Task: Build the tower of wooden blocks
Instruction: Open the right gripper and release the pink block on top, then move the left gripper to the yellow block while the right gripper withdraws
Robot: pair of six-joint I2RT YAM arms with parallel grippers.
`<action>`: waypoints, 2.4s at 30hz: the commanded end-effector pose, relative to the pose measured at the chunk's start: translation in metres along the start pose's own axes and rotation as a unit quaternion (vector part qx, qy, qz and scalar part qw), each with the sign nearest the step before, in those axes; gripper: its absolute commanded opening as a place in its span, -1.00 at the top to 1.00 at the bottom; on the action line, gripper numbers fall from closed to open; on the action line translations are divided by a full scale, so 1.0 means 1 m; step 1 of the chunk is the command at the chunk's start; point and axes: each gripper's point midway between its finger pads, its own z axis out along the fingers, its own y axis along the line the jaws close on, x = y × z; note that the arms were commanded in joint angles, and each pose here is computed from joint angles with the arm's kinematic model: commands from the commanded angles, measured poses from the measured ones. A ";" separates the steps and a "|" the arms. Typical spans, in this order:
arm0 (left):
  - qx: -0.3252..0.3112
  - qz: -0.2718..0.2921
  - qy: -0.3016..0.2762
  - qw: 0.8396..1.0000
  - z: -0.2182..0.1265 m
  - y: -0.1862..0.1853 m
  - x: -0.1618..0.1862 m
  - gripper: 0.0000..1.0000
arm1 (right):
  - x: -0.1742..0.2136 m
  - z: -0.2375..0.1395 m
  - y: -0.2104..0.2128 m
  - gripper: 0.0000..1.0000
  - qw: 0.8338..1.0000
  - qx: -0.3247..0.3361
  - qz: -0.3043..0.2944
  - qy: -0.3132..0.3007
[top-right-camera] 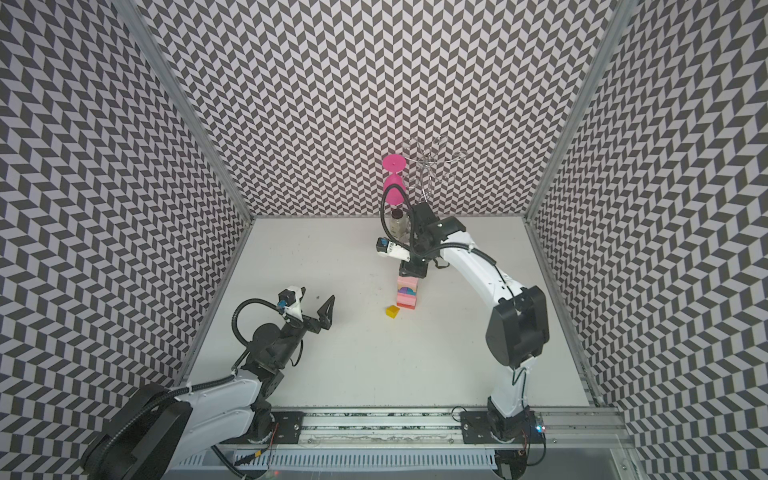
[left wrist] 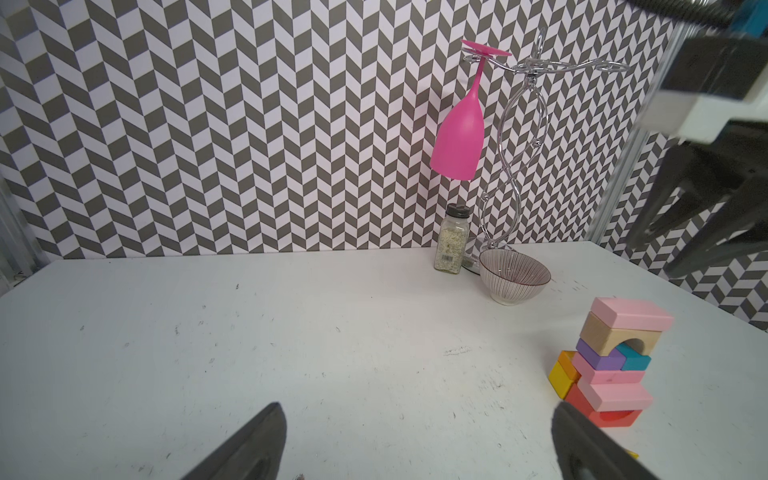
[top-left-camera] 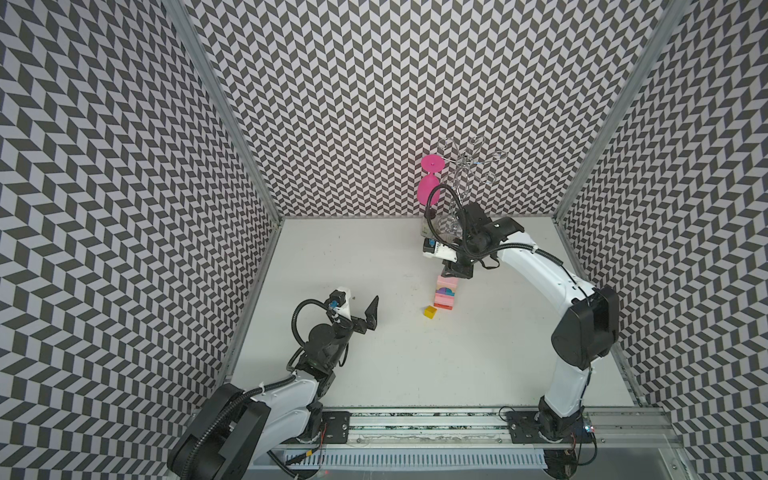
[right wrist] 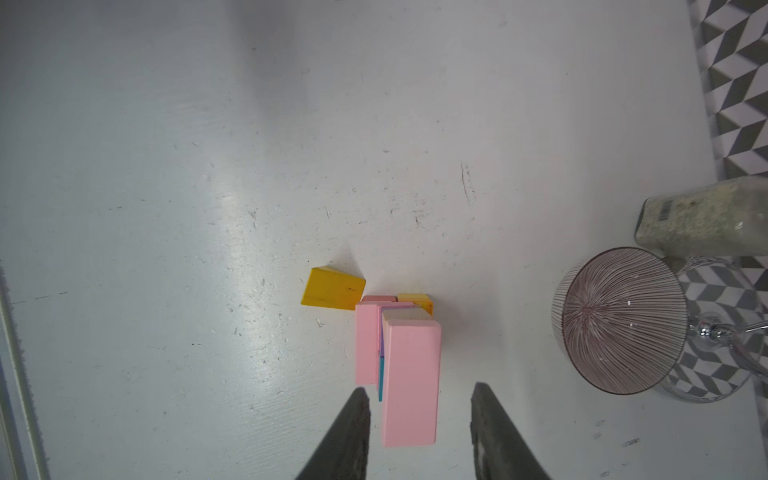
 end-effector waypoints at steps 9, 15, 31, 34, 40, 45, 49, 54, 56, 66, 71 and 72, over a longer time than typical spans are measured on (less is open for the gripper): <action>0.183 -0.014 0.007 0.983 -0.028 -0.075 0.008 -0.90 | -0.108 -0.121 0.030 -0.99 0.894 0.243 0.013 -0.375; 0.264 0.023 0.056 0.963 -0.046 -0.130 0.043 -0.91 | -0.070 -0.159 0.050 -0.99 0.829 0.274 0.114 -0.474; 0.250 0.017 0.178 0.952 0.030 -0.162 0.115 -0.86 | 0.060 -0.145 0.054 -0.99 0.730 0.364 0.326 -0.478; 0.238 0.014 0.177 0.955 0.041 -0.162 0.122 -0.85 | 0.074 -0.148 0.053 -0.99 0.717 0.388 0.334 -0.474; 0.220 0.020 0.192 0.956 0.060 -0.163 0.136 -0.75 | 0.078 -0.147 0.050 -0.99 0.713 0.397 0.339 -0.469; 0.216 0.022 0.190 0.958 0.065 -0.163 0.138 -0.59 | 0.071 -0.144 0.048 -0.99 0.722 0.385 0.338 -0.466; 0.207 0.014 0.190 0.959 0.068 -0.162 0.142 -0.50 | 0.069 -0.143 0.049 -0.99 0.726 0.378 0.336 -0.466; 0.202 0.001 0.186 0.961 0.070 -0.161 0.144 -0.39 | 0.068 -0.142 0.050 -0.99 0.730 0.373 0.335 -0.464; 0.203 -0.001 0.186 0.961 0.072 -0.163 0.147 -0.37 | 0.067 -0.142 0.052 -0.99 0.732 0.369 0.334 -0.465; 0.202 -0.016 0.178 0.963 0.076 -0.164 0.150 -0.16 | 0.067 -0.140 0.055 -0.99 0.735 0.361 0.334 -0.467; 0.205 -0.020 0.180 0.962 0.077 -0.166 0.152 -0.15 | 0.065 -0.140 0.055 -0.99 0.737 0.359 0.332 -0.466; 0.205 -0.020 0.181 0.962 0.078 -0.166 0.153 -0.15 | 0.065 -0.140 0.055 -0.99 0.737 0.358 0.332 -0.467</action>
